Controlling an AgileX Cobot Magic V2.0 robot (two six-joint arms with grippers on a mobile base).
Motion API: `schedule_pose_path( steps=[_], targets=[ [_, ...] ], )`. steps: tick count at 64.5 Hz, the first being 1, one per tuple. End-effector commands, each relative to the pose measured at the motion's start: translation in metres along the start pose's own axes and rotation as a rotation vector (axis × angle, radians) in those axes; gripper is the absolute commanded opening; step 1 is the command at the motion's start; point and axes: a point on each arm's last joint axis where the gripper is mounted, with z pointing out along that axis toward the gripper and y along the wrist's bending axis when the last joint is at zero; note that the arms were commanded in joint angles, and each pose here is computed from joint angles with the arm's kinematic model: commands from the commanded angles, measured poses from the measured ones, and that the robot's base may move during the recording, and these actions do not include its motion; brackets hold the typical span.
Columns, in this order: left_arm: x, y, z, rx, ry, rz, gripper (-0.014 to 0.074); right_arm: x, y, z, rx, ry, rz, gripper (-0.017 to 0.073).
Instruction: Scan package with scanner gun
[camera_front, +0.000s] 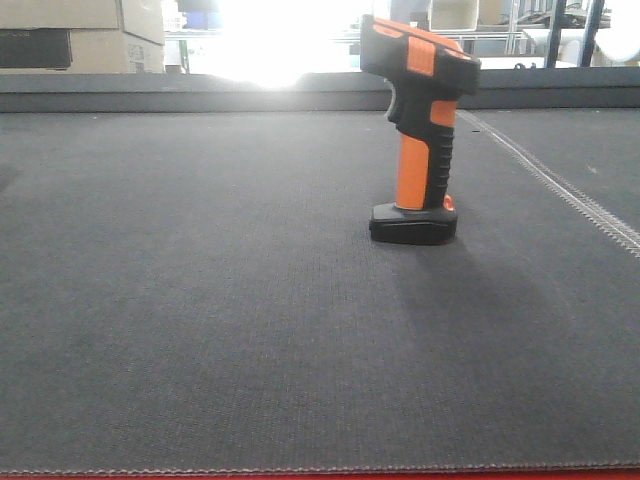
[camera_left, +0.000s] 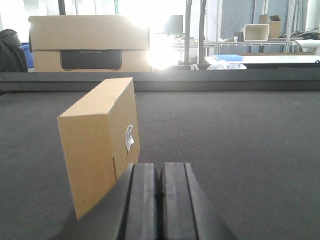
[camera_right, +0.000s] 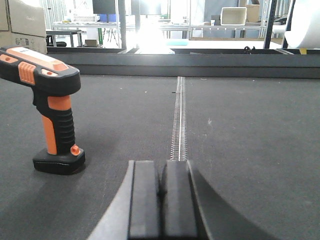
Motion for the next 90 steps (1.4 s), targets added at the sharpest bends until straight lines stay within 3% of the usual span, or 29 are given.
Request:
schedule_pose_path(
  steps=[1, 14, 23, 29, 40, 45, 53, 59, 64, 75, 85, 90],
  targets=[
    [-0.006, 0.0, -0.001, 0.0, -0.056, 0.005, -0.0111, -0.005, -0.001, 0.0, 0.009, -0.049, -0.007, -0.0152],
    [-0.014, 0.0, -0.001, 0.0, -0.145, 0.003, -0.0111, -0.01, -0.001, -0.001, 0.015, -0.11, -0.007, -0.0152],
    [-0.028, 0.002, -0.005, -0.009, -0.308, -0.067, -0.0111, -0.018, -0.002, -0.002, 0.022, -0.179, -0.007, -0.0152],
    [-0.042, 0.003, -0.007, -0.01, -0.341, -0.067, -0.0111, -0.043, 0.001, -0.008, 0.012, -0.222, -0.007, -0.0152],
    [-0.103, 0.007, -0.016, -0.011, -0.294, -0.053, -0.0104, -0.102, 0.007, -0.02, -0.018, -0.24, -0.011, -0.0152],
    [-0.131, 0.009, -0.014, -0.01, -0.227, -0.053, -0.0045, -0.121, 0.009, -0.011, -0.025, -0.169, -0.012, -0.0152],
    [-0.161, 0.011, 0.0, -0.007, -0.09, -0.054, 0.0176, -0.142, 0.01, 0.014, -0.022, -0.096, -0.011, -0.0146],
    [-0.177, 0.012, 0.014, -0.004, -0.001, -0.054, 0.0381, -0.149, 0.01, 0.033, -0.019, -0.04, -0.01, -0.0024],
    [-0.185, 0.013, 0.027, -0.002, 0.061, -0.054, 0.0488, -0.149, 0.01, 0.048, -0.016, 0.008, -0.009, 0.0151],
    [-0.2, 0.012, 0.052, 0.027, 0.209, -0.057, 0.055, -0.139, 0.008, 0.077, -0.005, 0.091, -0.006, 0.0566],
    [-0.21, 0.012, 0.08, 0.03, 0.437, -0.056, 0.055, -0.132, 0.011, 0.09, -0.023, 0.144, -0.016, 0.0569],
    [-0.216, 0.015, 0.097, 0.012, 0.529, -0.026, 0.055, -0.13, 0.014, 0.095, -0.04, 0.142, -0.018, 0.0569]
  ],
)
